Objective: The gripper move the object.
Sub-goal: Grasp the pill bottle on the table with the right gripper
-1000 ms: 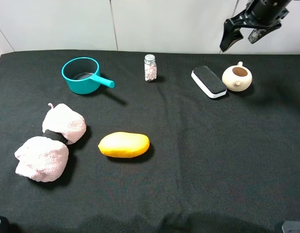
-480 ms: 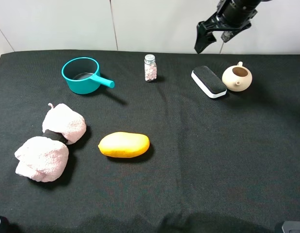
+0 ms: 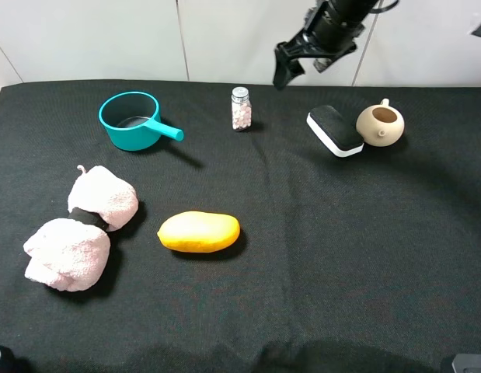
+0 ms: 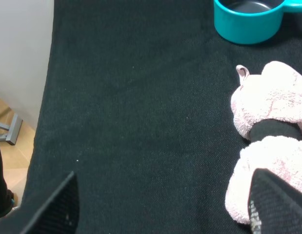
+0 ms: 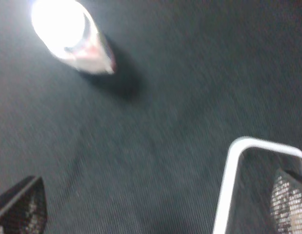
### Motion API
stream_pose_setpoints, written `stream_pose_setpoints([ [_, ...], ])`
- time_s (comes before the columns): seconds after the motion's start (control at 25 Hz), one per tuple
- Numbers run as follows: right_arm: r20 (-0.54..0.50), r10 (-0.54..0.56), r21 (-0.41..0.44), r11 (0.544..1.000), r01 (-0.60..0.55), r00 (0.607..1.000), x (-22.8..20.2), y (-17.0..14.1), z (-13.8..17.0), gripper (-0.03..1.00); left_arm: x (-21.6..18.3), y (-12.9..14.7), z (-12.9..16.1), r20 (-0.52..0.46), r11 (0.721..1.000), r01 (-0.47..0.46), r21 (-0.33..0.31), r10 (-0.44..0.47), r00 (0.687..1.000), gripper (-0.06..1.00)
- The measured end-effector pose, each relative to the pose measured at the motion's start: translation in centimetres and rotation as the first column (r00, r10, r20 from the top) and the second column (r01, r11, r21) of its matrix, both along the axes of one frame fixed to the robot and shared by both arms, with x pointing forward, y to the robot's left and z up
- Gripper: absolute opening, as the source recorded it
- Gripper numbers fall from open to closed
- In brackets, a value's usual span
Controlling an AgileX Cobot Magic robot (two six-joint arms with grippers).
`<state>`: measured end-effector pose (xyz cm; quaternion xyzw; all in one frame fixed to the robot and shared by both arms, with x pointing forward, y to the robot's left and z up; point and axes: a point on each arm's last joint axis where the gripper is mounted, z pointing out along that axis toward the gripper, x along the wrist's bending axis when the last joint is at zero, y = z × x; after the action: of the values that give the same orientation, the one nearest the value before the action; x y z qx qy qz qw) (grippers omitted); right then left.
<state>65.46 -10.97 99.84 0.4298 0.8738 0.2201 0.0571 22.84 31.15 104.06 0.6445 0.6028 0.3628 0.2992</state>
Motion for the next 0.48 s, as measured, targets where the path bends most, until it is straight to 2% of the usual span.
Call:
stream_pose_setpoints([
  [0.28,0.013,0.074,0.025,0.997,-0.075,0.997,1.3,4.0,-0.1,0.69,0.0,0.0,0.0,0.000,1.000,0.000,0.000,0.000,1.000,0.77],
  [0.48,-0.044,0.103,0.020,0.995,-0.102,0.994,2.2,5.2,-1.6,0.69,0.0,0.0,0.0,0.000,1.000,0.000,0.000,0.000,1.000,0.77],
])
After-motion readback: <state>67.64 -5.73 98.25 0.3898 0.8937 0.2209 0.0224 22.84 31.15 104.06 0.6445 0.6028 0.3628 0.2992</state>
